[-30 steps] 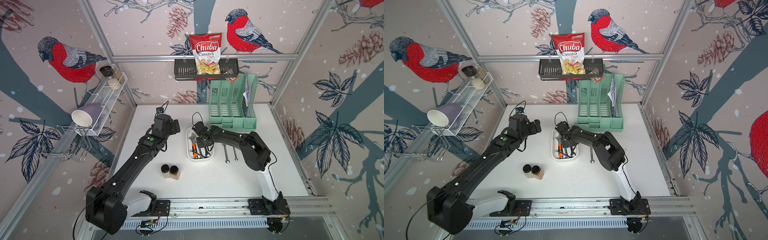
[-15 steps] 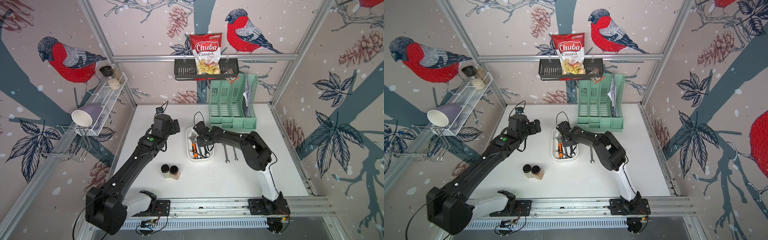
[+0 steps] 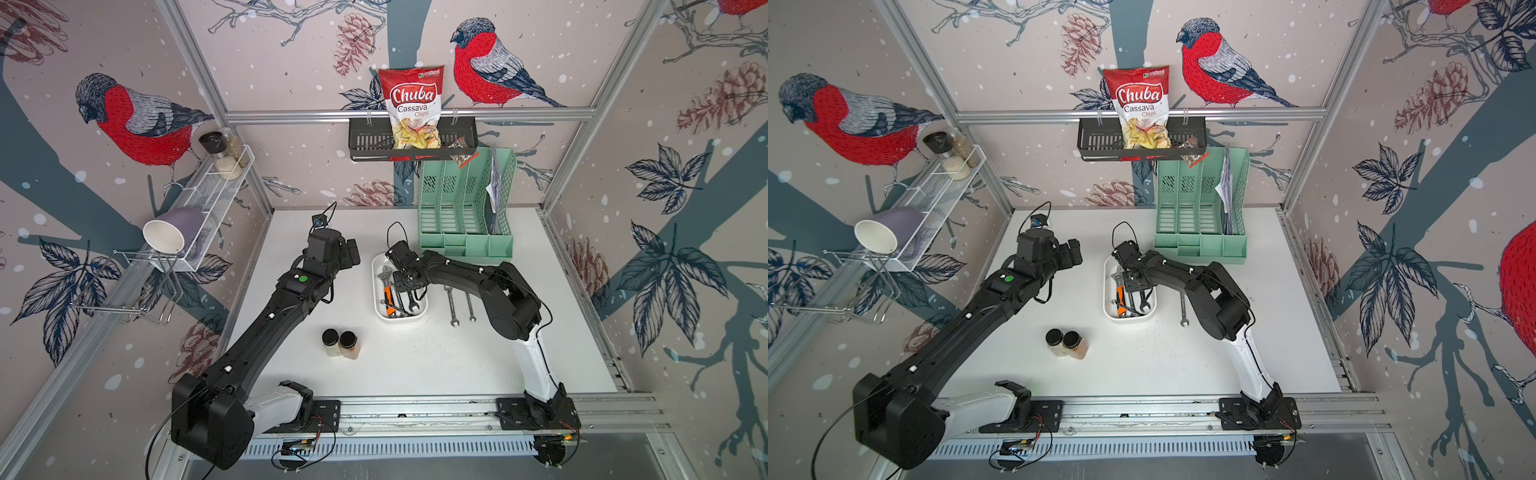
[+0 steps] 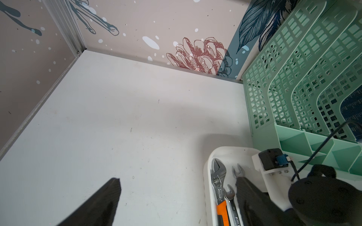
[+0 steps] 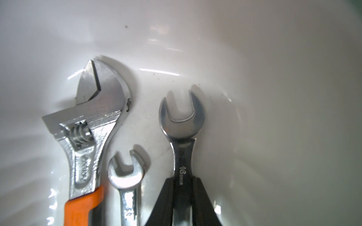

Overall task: Take out the wrench from the storage box
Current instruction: Pick up the wrench from the storage box, then place the wrench at the center of the board.

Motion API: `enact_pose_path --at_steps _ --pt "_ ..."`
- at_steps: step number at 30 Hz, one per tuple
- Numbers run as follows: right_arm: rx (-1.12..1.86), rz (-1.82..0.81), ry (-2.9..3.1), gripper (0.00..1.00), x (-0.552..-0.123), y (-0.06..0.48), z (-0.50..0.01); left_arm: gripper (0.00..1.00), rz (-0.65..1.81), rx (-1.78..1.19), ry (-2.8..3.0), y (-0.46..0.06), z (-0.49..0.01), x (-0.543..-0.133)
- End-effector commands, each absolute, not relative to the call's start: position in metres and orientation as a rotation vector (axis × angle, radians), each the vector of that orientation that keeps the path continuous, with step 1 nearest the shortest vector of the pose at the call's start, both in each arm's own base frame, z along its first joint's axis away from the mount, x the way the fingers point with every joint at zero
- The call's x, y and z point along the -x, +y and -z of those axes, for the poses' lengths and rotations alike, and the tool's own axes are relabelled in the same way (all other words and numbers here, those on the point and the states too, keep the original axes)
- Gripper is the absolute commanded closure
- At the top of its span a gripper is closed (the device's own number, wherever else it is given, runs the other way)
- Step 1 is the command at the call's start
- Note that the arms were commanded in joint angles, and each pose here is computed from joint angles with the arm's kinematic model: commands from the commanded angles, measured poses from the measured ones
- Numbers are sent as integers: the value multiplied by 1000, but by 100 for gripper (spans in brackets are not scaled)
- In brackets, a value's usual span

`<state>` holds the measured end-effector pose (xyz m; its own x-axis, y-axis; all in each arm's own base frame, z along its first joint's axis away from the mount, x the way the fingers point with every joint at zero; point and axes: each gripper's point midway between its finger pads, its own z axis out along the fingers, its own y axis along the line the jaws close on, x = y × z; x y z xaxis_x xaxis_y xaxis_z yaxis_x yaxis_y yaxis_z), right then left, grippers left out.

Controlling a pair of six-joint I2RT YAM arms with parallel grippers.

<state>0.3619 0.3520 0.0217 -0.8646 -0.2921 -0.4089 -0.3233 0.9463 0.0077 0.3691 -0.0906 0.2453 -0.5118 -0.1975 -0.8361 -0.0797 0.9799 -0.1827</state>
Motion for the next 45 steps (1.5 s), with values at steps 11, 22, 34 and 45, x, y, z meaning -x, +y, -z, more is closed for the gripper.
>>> enact_pose_path --at_steps 11,22,34,45 --pt "456 -37 2692 91 -362 341 -33 5 155 200 2105 -90 -246 -370" --pt "470 -57 2657 92 -371 352 -50 5 150 203 2105 -89 -245 -370" --pt "485 -66 2618 92 -384 366 -71 5 148 205 2100 -88 -247 -369" --pt "490 -61 2576 92 -396 372 -96 5 149 208 2088 -86 -251 -368"
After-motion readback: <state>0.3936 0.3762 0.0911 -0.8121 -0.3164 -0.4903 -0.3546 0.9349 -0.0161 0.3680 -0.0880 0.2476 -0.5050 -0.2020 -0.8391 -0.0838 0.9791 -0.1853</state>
